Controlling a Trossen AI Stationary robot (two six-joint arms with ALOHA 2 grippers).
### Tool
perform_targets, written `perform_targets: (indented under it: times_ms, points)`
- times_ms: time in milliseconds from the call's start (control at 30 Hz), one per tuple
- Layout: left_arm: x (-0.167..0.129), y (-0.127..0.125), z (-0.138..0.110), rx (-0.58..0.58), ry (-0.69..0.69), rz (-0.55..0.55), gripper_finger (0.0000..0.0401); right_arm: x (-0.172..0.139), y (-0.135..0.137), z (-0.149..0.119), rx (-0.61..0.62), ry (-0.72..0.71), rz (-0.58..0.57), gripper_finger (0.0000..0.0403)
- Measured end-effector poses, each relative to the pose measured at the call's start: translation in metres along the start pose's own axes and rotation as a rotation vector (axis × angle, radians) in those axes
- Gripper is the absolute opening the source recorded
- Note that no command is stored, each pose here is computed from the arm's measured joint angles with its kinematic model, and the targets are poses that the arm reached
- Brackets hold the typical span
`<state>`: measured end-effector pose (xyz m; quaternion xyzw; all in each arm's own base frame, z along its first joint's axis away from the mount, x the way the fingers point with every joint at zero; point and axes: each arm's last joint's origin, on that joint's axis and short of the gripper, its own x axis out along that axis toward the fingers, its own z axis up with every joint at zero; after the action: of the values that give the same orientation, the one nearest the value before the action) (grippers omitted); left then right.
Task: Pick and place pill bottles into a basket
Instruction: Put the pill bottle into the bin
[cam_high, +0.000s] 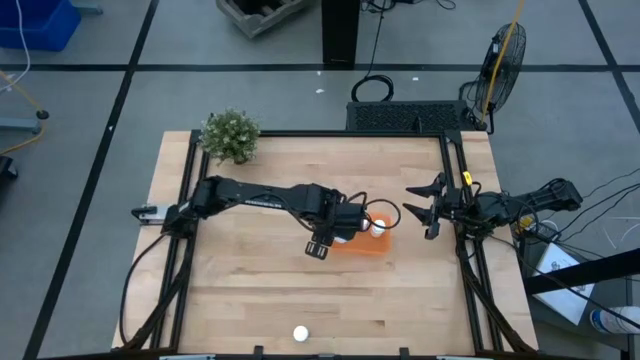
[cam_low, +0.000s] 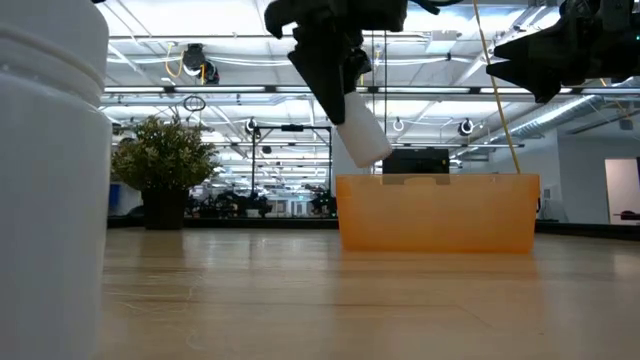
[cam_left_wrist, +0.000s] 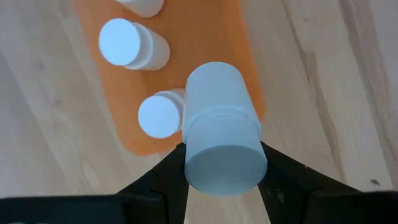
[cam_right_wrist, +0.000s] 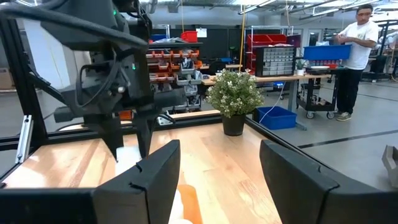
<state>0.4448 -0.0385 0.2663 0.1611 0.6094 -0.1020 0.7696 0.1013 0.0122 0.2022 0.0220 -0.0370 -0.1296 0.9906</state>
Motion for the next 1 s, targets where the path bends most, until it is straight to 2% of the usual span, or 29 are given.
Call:
perform_targets:
  times_ms: [600, 1000]
  points:
    - [0.030, -0.003, -0.002, 0.014, 0.120, -0.049, 0.0164, 0.000, 0.000, 0.000, -0.002, 0.003, 0.001, 0.0212]
    - [0.036, -0.013, -0.005, -0.014, 0.187, -0.094, 0.0164, 0.000, 0.000, 0.000, -0.002, 0.004, 0.001, 0.0212]
